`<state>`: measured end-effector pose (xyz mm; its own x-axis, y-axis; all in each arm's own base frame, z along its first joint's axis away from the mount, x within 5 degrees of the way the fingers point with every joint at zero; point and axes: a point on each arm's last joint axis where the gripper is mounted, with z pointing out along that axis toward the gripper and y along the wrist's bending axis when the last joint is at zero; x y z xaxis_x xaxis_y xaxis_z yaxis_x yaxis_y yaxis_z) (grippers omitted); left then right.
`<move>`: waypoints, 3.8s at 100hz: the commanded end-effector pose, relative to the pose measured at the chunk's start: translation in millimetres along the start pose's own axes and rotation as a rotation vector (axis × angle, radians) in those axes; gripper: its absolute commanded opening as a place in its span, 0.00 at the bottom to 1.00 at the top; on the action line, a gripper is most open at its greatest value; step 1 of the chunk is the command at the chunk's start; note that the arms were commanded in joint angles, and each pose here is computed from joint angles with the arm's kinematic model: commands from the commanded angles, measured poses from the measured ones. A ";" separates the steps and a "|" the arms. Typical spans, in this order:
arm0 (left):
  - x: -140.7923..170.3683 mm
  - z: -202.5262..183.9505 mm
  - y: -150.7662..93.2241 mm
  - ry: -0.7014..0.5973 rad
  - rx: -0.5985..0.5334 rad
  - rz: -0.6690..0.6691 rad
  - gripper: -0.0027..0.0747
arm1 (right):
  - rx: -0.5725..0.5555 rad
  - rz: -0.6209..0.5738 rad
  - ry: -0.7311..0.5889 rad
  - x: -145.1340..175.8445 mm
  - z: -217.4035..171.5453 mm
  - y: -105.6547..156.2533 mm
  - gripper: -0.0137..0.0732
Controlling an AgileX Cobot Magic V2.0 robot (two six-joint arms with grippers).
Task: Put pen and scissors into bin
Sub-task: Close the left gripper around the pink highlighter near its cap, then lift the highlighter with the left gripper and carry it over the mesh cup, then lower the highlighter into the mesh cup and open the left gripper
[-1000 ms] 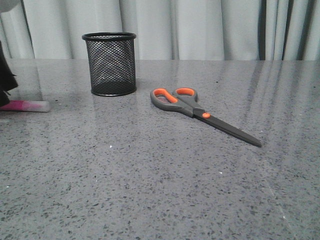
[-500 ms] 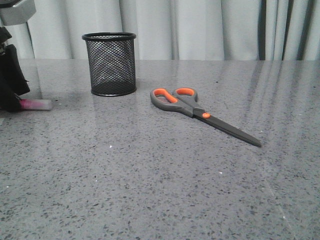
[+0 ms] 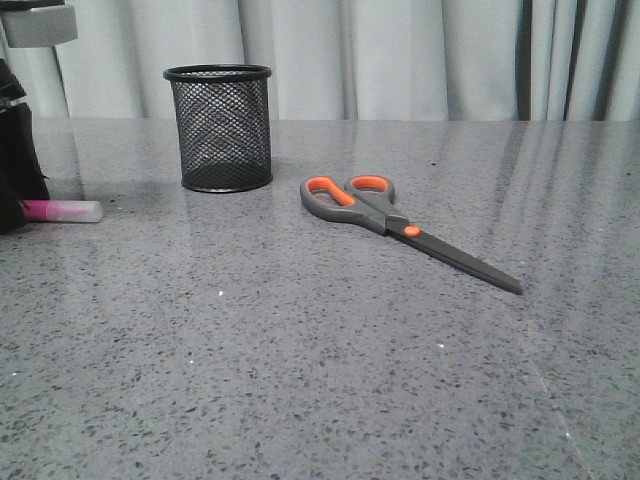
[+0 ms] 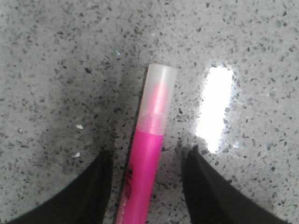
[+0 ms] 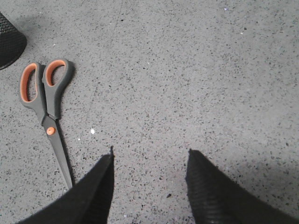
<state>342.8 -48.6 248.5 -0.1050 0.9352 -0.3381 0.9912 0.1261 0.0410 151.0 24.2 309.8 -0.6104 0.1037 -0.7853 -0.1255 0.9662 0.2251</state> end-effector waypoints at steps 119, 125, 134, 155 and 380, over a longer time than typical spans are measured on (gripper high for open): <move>-57.4 -86.0 2.9 -0.320 -0.181 -0.043 0.01 | 0.003 -0.003 -0.086 -14.4 -6.1 1.4 0.53; -67.7 -99.5 0.5 -0.412 -0.203 -0.040 0.01 | 0.002 -0.002 -0.086 -14.4 -6.1 1.4 0.53; -83.7 -116.5 0.0 -0.588 -0.230 -0.064 0.01 | 0.002 -0.002 -0.086 -14.4 -6.1 1.4 0.53; -108.8 -140.1 0.9 -1.002 -0.234 -0.074 0.01 | 0.002 -0.001 -0.085 -14.3 -6.1 1.5 0.53; -109.0 -39.8 48.6 -0.894 -0.177 -0.124 0.40 | 0.001 0.000 -0.086 -14.4 -6.1 1.5 0.53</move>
<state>407.7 -129.0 289.7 -0.0877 0.4029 -0.9110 0.9462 0.3196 0.0502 150.6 24.5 309.3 -0.6165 0.1032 -0.7806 -0.1264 0.9655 0.2276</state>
